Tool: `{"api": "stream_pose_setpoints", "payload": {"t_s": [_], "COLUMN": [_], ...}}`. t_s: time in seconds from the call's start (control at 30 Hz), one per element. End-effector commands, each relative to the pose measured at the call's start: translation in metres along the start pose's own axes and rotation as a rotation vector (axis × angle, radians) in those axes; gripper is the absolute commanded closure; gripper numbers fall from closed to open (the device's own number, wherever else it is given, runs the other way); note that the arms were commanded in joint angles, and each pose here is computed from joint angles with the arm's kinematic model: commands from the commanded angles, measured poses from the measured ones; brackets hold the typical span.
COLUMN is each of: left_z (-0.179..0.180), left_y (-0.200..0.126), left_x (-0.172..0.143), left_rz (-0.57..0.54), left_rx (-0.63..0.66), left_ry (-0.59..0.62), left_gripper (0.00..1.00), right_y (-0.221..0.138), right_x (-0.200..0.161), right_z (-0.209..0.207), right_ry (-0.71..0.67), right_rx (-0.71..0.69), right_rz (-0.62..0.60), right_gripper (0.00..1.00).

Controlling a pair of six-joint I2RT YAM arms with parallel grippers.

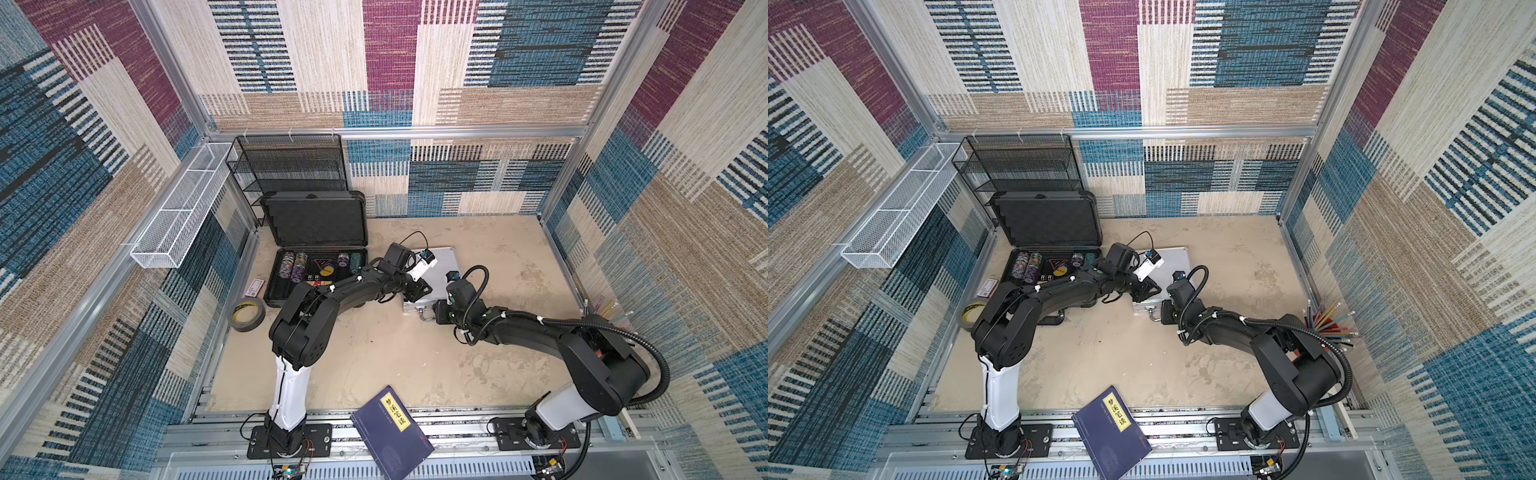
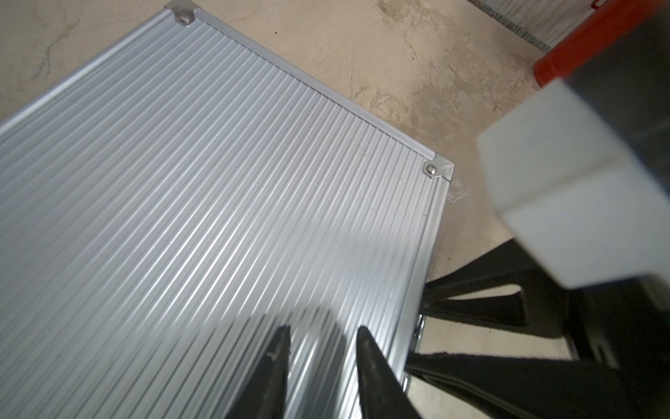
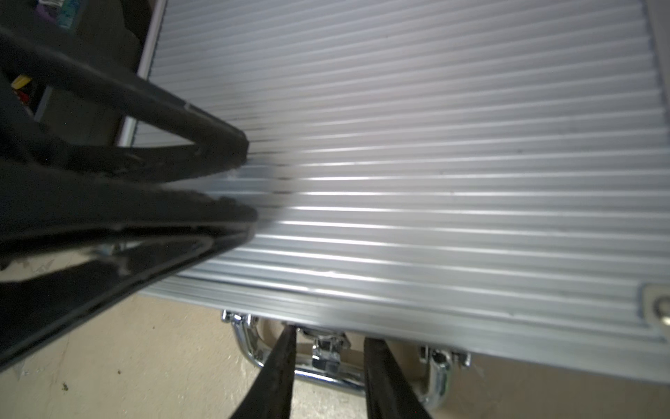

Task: Open the poker set cases
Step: Open the fastener on the poker set case.

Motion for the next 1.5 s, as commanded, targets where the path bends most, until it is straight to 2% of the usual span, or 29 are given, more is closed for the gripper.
{"api": "stream_pose_setpoints", "payload": {"t_s": [0.0, 0.27, 0.47, 0.7, 1.0, 1.33, 1.47], "left_z": [-0.001, -0.001, -0.001, -0.001, -0.001, -0.001, -0.001], "left_y": [0.001, 0.0, 0.001, -0.001, 0.0, 0.0, 0.001], "left_x": [-0.034, -0.035, -0.035, -0.034, -0.034, -0.034, -0.035], "left_rz": [0.151, 0.148, 0.148, 0.148, 0.152, 0.148, 0.15], "left_rx": [0.008, 0.007, 0.007, 0.01, 0.007, 0.003, 0.004], "left_ry": [-0.083, -0.084, -0.086, -0.083, -0.084, -0.087, -0.086], "left_gripper": [0.66, 0.66, 0.66, 0.66, 0.66, 0.66, 0.66], "right_y": [-0.003, -0.004, -0.011, 0.003, 0.016, -0.005, -0.007], "right_x": [0.006, -0.002, -0.001, 0.002, 0.007, 0.009, -0.002], "right_z": [-0.009, -0.008, 0.0, 0.006, 0.004, -0.007, -0.014], "right_ry": [0.029, 0.027, -0.023, -0.065, -0.056, 0.017, 0.049], "right_rx": [-0.063, -0.024, 0.045, 0.031, -0.045, -0.082, -0.091], "right_rz": [-0.057, -0.031, -0.043, -0.023, -0.024, -0.095, -0.083], "right_gripper": [0.68, 0.67, 0.5, 0.48, 0.59, 0.77, 0.8]}}
Point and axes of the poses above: each gripper's point midway between its finger pads, its own y axis out along the fingers, its own z axis along the line the jaws close on, x = y × z, the point moved 5 cm from there along -y, back along the fingers, and after that the axes turned 4 degrees about y, right-handed, at the moved point
